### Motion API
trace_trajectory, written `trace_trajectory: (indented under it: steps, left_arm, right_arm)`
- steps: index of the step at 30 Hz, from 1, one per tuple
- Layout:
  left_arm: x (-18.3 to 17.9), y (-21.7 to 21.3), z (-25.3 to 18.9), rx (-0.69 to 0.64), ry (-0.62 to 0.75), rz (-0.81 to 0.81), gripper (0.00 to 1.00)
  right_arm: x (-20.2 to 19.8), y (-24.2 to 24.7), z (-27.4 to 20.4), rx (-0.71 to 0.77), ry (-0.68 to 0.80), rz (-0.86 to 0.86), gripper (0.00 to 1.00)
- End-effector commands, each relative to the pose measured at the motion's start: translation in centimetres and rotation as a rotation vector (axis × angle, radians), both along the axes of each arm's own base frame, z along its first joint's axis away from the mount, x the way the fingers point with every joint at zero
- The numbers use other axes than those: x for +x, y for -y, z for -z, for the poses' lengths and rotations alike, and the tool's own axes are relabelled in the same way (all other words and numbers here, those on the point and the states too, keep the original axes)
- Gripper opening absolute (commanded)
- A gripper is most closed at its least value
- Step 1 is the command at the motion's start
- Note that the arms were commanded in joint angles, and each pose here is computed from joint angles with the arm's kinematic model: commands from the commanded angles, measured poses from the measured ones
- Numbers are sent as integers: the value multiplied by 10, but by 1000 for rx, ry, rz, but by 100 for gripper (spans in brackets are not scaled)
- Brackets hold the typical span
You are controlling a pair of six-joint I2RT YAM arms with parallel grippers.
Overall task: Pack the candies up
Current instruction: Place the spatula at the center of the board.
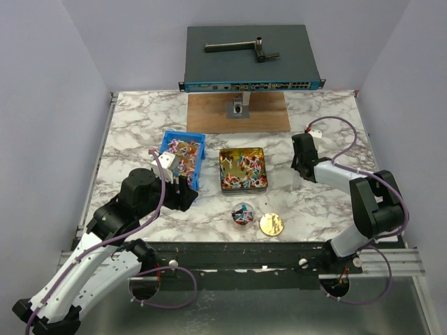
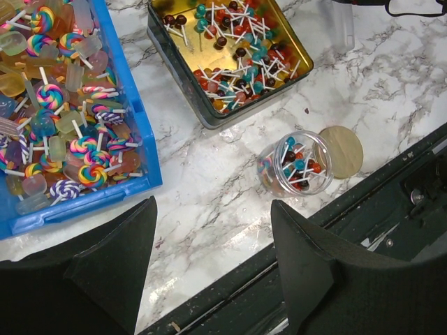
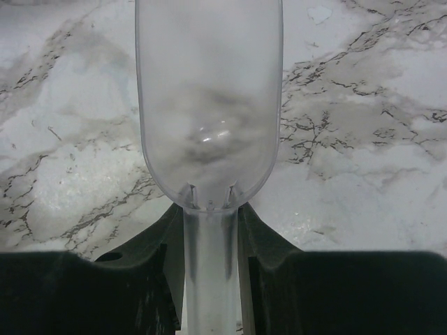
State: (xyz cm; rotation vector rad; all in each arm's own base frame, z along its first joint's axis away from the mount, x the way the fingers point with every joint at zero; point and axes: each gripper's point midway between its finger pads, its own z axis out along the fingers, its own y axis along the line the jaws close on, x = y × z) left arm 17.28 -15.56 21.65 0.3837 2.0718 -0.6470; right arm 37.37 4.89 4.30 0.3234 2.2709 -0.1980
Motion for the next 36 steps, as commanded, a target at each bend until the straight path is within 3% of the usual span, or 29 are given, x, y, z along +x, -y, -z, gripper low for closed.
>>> trace_trajectory:
  steps: [1,12,25,36]
  left_arm:
    - [5,-3,1,7,12,-26,69]
    - [7,-4,3,16,6,-31,69]
    - [7,-3,4,18,0,-31,69]
    - [8,-3,5,22,-4,-30,69]
  right_arm:
    - [19,-3,-4,27,35,-3,9]
    - [23,-3,3,39,1,-17,28]
    - [20,-3,7,49,-28,-18,43]
    - [22,-9,-40,82,40,-55,55]
